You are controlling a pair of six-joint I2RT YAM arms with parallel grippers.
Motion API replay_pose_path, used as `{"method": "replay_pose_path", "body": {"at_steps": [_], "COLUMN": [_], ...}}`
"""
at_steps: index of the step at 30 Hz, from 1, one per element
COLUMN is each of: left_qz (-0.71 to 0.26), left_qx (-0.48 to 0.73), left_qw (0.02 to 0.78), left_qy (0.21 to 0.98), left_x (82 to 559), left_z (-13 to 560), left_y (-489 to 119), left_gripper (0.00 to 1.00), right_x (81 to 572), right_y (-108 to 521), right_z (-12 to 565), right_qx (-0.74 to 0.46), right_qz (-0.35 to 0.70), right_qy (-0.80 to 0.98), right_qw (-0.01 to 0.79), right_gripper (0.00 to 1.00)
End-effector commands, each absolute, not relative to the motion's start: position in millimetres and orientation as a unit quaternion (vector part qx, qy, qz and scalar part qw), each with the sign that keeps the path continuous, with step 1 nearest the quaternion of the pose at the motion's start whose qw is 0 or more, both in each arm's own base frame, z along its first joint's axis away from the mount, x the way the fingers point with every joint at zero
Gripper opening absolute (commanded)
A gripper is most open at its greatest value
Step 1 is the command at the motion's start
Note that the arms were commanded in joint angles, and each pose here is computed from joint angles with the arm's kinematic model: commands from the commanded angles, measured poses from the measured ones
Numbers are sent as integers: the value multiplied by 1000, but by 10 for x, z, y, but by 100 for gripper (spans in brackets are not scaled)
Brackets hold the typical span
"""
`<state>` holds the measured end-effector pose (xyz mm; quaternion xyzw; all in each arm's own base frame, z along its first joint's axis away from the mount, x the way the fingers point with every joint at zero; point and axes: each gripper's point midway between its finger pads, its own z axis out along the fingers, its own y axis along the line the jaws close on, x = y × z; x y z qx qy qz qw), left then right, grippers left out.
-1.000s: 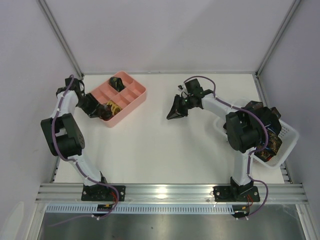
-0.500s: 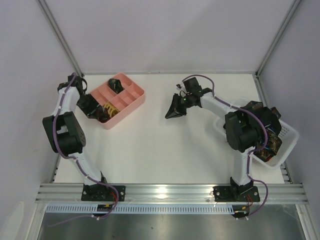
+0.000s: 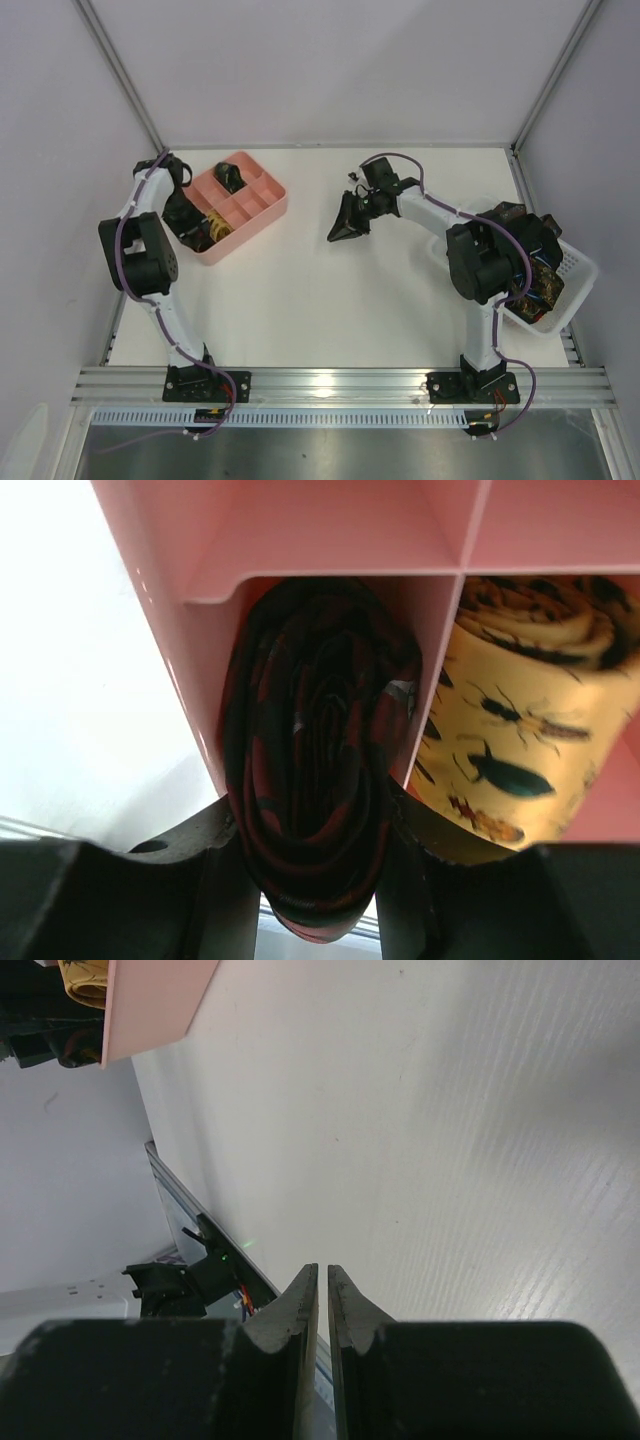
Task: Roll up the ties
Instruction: Place the rolled tie into the container
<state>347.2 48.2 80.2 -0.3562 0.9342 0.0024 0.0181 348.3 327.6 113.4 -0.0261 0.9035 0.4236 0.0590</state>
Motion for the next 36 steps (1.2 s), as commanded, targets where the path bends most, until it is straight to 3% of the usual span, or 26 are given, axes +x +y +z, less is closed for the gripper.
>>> {"method": "replay_pose_path", "body": {"at_steps": [1, 12, 14, 17, 19, 22, 29, 36], "left_qz": [51, 55, 55, 63, 64, 62, 57, 46], "left_qx": [-373, -378, -378, -377, -373, -373, -371, -368], "left_qw": [-4, -7, 8, 20, 24, 30, 46, 55], "left_qy": [926, 924, 924, 924, 925, 925, 926, 927], "left_x": [3346, 3497, 3528, 3547, 3549, 3568, 3599, 3617], "left_z": [838, 716, 770, 819, 841, 859, 921, 954], "left_y": [633, 677, 694, 736, 745, 750, 753, 732], "left_gripper": [1, 1, 12, 18, 30, 35, 59, 70], "right_x": [3493, 3499, 3496, 3502, 3502, 3506, 3497, 3494], "right_y": [3276, 3202, 3187, 3181, 3178, 3190, 3188, 3197], "right_z": [1204, 1172, 1169, 1159, 1152, 1157, 1132, 1127], "right_qx": [-29, -22, -20, -19, -18, -18, -16, -17], "right_qz": [434, 435, 435, 436, 437, 438, 438, 439], "right_qy": [898, 898, 898, 898, 898, 897, 897, 897], "right_qw": [60, 58, 58, 56, 54, 55, 52, 51], "right_gripper": [14, 13, 13, 13, 13, 14, 13, 14]}}
